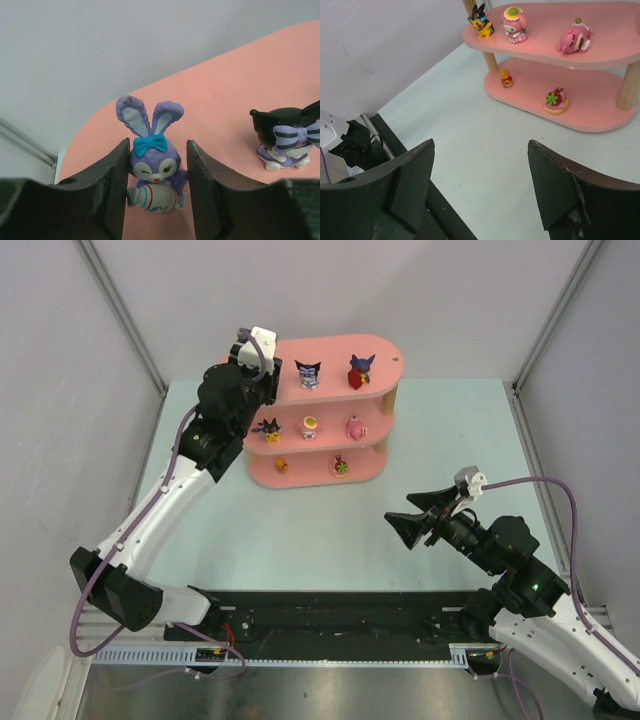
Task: Place and organize the plastic toys onto the shelf
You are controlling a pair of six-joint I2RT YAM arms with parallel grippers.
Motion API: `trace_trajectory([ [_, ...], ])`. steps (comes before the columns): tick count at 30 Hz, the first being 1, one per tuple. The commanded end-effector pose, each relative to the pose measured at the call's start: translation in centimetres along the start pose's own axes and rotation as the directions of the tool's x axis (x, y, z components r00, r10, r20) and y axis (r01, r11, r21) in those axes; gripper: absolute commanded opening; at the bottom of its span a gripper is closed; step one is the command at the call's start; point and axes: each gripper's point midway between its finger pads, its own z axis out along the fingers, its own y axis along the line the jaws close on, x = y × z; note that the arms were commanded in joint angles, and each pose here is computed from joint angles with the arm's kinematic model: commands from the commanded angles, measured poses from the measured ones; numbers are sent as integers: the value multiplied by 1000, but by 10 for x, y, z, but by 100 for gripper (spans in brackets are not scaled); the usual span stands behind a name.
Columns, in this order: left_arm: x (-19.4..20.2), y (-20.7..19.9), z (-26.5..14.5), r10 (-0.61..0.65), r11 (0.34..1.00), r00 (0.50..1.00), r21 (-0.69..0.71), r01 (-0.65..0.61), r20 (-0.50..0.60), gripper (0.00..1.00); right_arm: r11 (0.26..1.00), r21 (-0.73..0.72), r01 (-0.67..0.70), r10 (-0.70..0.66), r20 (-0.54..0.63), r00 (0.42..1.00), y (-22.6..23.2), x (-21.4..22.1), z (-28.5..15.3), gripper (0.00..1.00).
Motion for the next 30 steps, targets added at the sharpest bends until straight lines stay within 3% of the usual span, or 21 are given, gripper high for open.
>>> trace_trajectory([
  [1, -15, 4, -1, -21, 1000, 998, 3, 21, 53, 38, 1000, -24, 10, -9, 51, 999, 7, -20, -2, 80],
  [8, -15, 3, -2, -23, 1000, 998, 8, 23, 57, 48, 1000, -24, 9, -8, 52, 999, 8, -21, -2, 80],
  [30, -14, 2, -9, -28, 999, 997, 21, 27, 73, 64, 1000, -26, 9, -8, 49, 999, 8, -20, -1, 80],
])
